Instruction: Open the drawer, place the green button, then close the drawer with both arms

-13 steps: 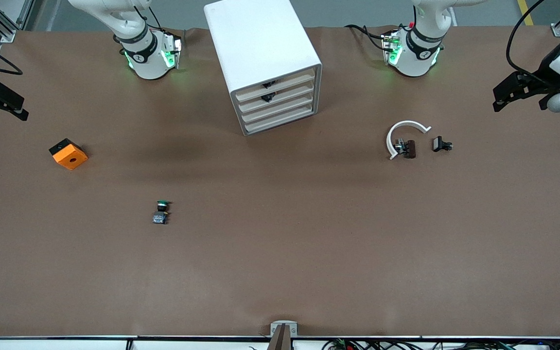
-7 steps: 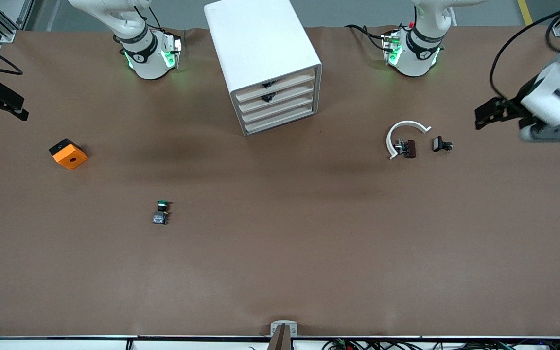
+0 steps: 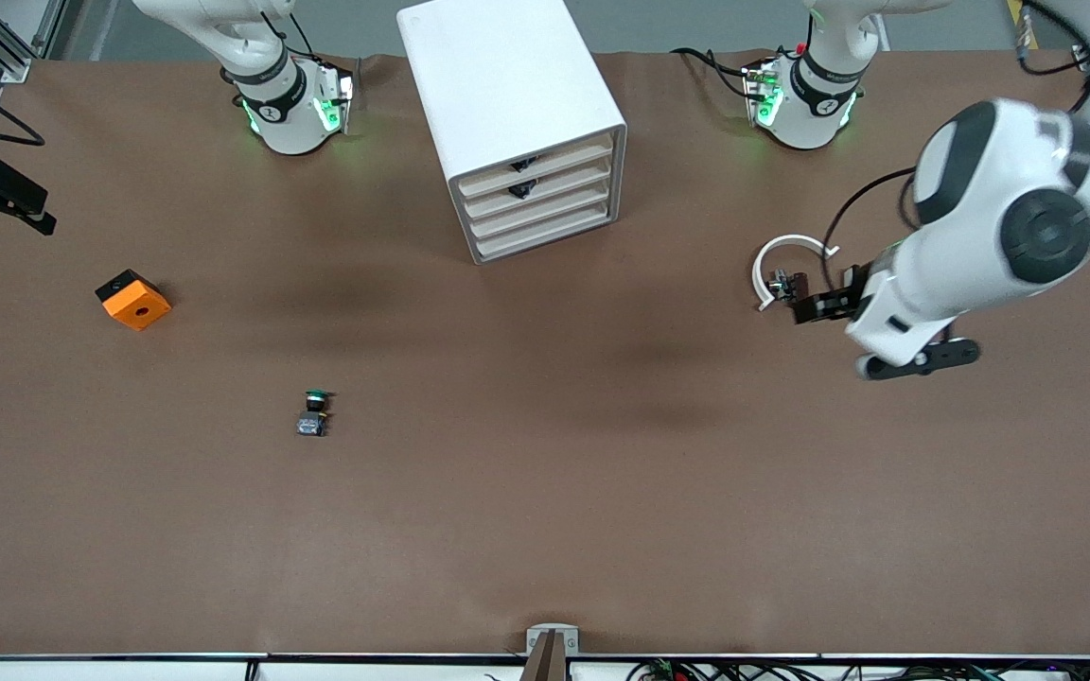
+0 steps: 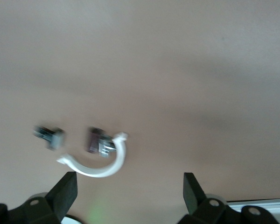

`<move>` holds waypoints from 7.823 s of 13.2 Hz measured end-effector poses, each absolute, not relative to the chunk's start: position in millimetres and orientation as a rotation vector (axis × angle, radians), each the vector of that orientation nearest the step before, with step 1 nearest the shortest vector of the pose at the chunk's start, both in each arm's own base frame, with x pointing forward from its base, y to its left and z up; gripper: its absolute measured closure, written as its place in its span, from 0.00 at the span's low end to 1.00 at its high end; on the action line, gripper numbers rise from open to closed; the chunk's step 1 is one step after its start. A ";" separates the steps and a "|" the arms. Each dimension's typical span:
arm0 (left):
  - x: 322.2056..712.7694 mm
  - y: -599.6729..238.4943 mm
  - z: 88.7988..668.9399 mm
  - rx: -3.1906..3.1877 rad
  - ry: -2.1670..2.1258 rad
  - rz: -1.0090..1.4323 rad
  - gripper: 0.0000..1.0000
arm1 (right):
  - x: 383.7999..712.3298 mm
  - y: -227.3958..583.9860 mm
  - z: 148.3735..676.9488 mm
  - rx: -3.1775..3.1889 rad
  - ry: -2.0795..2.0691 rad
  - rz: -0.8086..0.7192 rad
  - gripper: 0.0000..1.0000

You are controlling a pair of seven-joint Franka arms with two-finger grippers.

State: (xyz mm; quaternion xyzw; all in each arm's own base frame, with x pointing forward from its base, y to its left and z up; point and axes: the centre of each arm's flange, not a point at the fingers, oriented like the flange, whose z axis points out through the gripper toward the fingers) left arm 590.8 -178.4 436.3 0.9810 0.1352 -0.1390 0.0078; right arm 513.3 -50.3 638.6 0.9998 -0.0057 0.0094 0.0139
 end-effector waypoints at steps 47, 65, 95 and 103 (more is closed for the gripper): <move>415.0 -458.5 134.4 1.834 2.766 -1.926 0.86 | 621.8 93.8 328.0 3.143 -0.221 0.037 0.00; 564.8 -379.6 181.8 1.514 2.731 -1.658 0.86 | 636.0 108.3 186.1 3.108 -0.310 0.050 0.00; 669.2 -136.4 493.7 3.084 0.897 -0.017 0.00 | 480.6 510.2 320.5 3.037 -1.030 -0.017 0.59; 621.9 -82.3 553.7 3.173 0.381 0.026 0.00 | 459.3 521.4 272.5 3.005 -1.033 -0.030 0.59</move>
